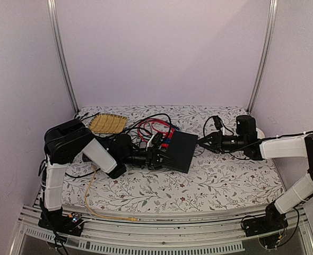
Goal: Pull the plug from the switch port
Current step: Pull the connector from the switch port.
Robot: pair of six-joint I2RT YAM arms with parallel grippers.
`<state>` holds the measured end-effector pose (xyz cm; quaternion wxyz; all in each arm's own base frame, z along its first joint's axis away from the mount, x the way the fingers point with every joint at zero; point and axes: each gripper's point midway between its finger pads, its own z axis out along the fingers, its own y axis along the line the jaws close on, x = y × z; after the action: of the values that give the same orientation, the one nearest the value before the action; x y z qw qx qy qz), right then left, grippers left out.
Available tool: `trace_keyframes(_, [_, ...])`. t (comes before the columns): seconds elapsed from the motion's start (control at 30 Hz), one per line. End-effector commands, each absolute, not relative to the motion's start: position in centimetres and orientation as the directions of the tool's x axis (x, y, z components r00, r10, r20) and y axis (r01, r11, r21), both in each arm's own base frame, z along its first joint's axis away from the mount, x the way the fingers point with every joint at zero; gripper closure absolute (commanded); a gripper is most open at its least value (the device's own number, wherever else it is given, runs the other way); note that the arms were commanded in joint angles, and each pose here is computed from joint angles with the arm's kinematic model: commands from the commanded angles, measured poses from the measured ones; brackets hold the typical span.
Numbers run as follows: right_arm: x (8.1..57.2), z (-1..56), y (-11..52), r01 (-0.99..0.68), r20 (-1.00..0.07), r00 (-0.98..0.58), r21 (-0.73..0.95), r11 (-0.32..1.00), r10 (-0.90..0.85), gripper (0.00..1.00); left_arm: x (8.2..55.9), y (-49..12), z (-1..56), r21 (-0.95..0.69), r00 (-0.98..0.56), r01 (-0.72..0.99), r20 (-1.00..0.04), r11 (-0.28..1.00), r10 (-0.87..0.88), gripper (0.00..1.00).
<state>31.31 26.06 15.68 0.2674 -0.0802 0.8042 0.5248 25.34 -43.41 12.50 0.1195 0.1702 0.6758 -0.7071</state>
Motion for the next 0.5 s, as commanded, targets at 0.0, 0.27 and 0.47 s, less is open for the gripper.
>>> trace_keyframes(0.0, [31.74,16.38,26.57,-0.425,-0.521,-0.842,0.802,0.42,0.142,0.75,25.67,-43.27,19.08,-0.77,-0.788,0.607,-0.615,-0.198,-0.027,1.0])
trace_keyframes(0.27, [31.82,16.34,26.72,-0.427,-0.521,-0.842,0.802,0.418,0.138,0.83,25.64,-43.36,18.97,-0.77,-0.788,0.607,-0.616,-0.197,-0.022,1.0])
trace_keyframes(0.47, [31.81,15.98,26.76,-0.421,-0.514,-0.847,0.805,0.418,0.134,0.94,25.48,-43.53,18.98,-0.768,-0.787,0.608,-0.617,-0.201,-0.018,1.0])
